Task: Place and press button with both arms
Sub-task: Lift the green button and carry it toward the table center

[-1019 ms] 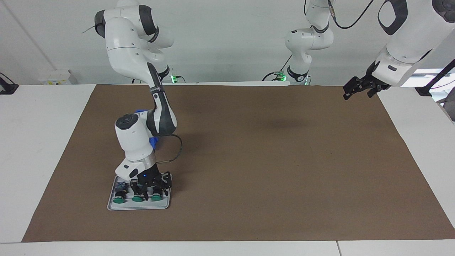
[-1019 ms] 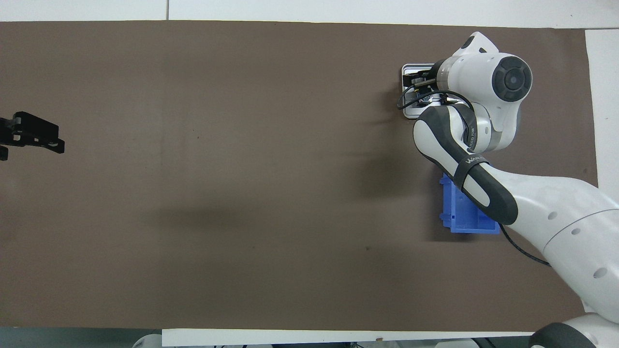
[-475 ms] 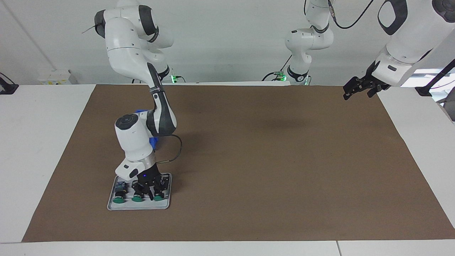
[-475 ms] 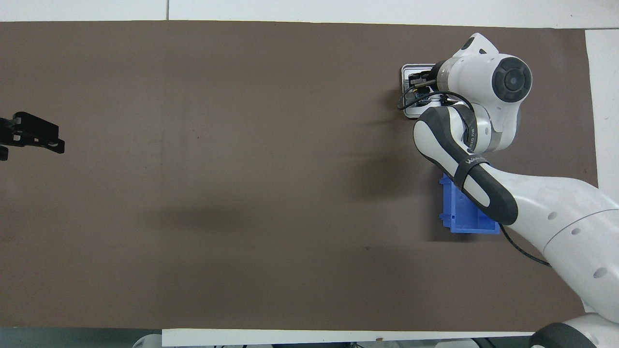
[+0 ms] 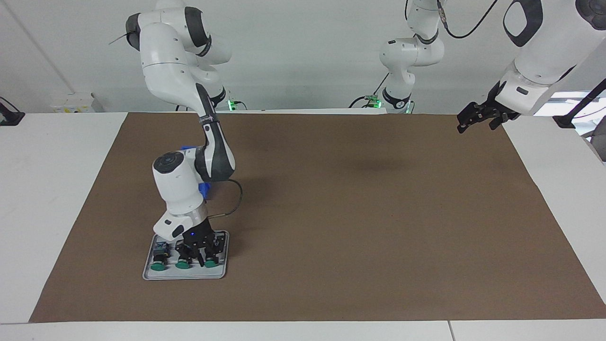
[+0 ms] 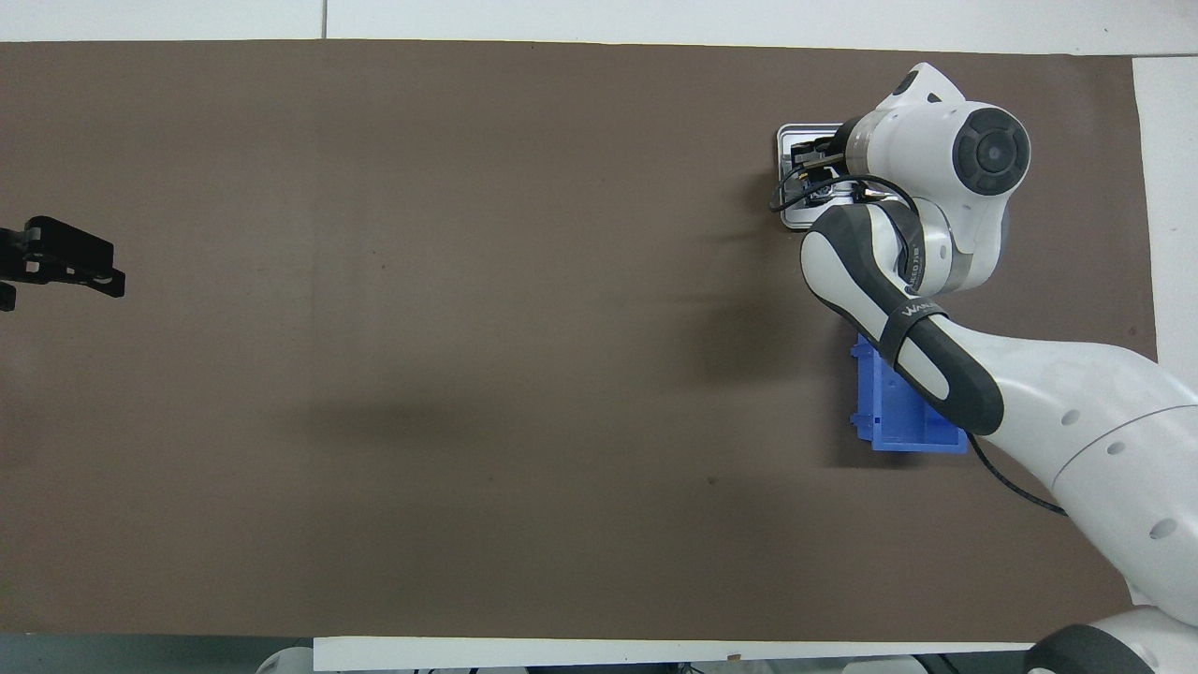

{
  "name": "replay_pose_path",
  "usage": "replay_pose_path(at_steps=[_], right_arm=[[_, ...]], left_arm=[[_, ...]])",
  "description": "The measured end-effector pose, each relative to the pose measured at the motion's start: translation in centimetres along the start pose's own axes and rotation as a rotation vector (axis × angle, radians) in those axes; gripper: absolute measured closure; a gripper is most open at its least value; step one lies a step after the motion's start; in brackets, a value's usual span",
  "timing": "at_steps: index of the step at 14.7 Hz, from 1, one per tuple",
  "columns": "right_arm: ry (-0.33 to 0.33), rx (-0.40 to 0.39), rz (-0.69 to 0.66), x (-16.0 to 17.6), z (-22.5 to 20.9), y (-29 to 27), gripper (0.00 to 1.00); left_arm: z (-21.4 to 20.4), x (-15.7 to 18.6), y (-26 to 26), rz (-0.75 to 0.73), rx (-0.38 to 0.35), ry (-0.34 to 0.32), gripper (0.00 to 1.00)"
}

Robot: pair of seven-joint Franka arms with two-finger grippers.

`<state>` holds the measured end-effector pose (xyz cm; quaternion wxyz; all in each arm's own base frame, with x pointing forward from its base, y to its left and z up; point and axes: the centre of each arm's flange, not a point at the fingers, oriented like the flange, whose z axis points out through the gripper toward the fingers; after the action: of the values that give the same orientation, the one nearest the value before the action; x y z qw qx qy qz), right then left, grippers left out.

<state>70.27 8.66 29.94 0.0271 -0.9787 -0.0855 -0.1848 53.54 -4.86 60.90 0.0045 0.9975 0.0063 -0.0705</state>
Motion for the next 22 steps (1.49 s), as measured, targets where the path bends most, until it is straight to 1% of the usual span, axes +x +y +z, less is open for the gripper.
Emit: replay_pose_path(at_steps=[2, 4, 6, 8, 10, 12, 14, 16, 20, 22], right_arm=[[-0.035, 0.001, 0.001, 1.0, -1.0, 0.1, 0.6], [-0.075, 0.001, 0.002, 2.6, -2.9, 0.3, 0.6], [-0.101, 0.005, 0.008, 4.2, -5.1, 0.5, 0.6], [-0.116, 0.037, 0.083, 5.0, -6.7, 1.3, 0.6], [-0.143, 0.047, 0.217, 4.8, -7.4, 3.8, 0.6], [-0.201, 0.01, 0.328, 4.2, -7.8, 5.7, 0.6], [-0.252, -0.052, 0.432, 4.2, -8.8, 5.4, 0.6], [-0.299, -0.114, 0.542, 4.3, -10.0, 3.1, 0.6], [-0.377, -0.205, 0.739, 4.0, -12.8, -1.2, 0.6], [-0.384, -0.254, 0.848, 3.8, -13.6, -3.2, 0.6]], left_arm=[[0.0, 0.0, 0.0, 0.0, 0.0, 0.0, 0.0], [0.0, 0.0, 0.0, 0.0, 0.0, 0.0, 0.0], [0.0, 0.0, 0.0, 0.0, 0.0, 0.0, 0.0], [0.0, 0.0, 0.0, 0.0, 0.0, 0.0, 0.0], [0.0, 0.0, 0.0, 0.0, 0.0, 0.0, 0.0], [0.0, 0.0, 0.0, 0.0, 0.0, 0.0, 0.0], [0.0, 0.0, 0.0, 0.0, 0.0, 0.0, 0.0], [0.0, 0.0, 0.0, 0.0, 0.0, 0.0, 0.0], [0.0, 0.0, 0.0, 0.0, 0.0, 0.0, 0.0], [0.0, 0.0, 0.0, 0.0, 0.0, 0.0, 0.0]])
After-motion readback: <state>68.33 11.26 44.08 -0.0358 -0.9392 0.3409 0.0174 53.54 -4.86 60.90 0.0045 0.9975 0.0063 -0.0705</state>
